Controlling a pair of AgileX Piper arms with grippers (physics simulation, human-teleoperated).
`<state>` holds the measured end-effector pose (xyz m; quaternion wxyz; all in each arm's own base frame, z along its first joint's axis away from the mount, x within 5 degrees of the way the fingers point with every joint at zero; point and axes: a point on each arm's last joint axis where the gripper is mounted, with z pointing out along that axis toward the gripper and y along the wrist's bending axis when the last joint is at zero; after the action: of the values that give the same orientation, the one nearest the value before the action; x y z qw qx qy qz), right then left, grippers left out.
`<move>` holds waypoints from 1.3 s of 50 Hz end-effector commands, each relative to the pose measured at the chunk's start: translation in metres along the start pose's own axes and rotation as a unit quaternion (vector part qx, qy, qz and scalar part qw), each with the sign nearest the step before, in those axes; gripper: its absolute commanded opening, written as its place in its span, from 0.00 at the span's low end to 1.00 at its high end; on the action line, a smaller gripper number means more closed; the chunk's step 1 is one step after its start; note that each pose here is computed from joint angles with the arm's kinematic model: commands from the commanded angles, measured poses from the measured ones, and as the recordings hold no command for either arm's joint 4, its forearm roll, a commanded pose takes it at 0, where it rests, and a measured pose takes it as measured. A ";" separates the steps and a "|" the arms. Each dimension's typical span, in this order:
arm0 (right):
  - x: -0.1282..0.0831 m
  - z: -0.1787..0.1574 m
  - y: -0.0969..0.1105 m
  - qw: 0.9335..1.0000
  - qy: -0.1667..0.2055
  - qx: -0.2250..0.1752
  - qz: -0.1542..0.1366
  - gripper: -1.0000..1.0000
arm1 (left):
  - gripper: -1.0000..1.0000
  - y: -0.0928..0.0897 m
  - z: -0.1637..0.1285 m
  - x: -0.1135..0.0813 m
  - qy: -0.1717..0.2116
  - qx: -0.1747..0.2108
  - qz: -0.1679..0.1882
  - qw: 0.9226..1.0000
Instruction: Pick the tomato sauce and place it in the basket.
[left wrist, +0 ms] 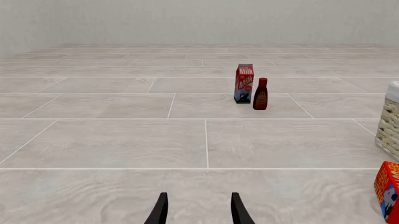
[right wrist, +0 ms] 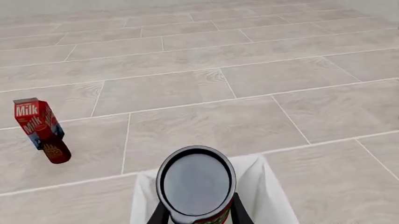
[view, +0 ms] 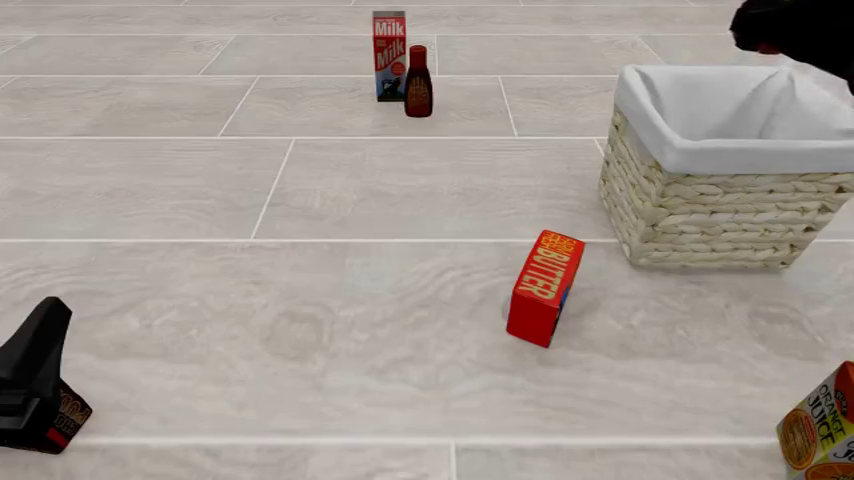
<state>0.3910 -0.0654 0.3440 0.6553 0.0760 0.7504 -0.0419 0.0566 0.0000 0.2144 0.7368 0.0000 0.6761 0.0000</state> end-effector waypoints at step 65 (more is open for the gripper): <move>0.021 0.058 -0.007 0.998 0.068 0.010 0.001 0.00 | 1.00 0.000 0.000 0.000 0.000 0.000 0.000 1.000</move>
<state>0.4399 -0.0816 0.3183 0.6027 0.0735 0.7927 -0.0550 0.0566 0.0000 0.2144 0.7368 0.0000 0.6761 0.0000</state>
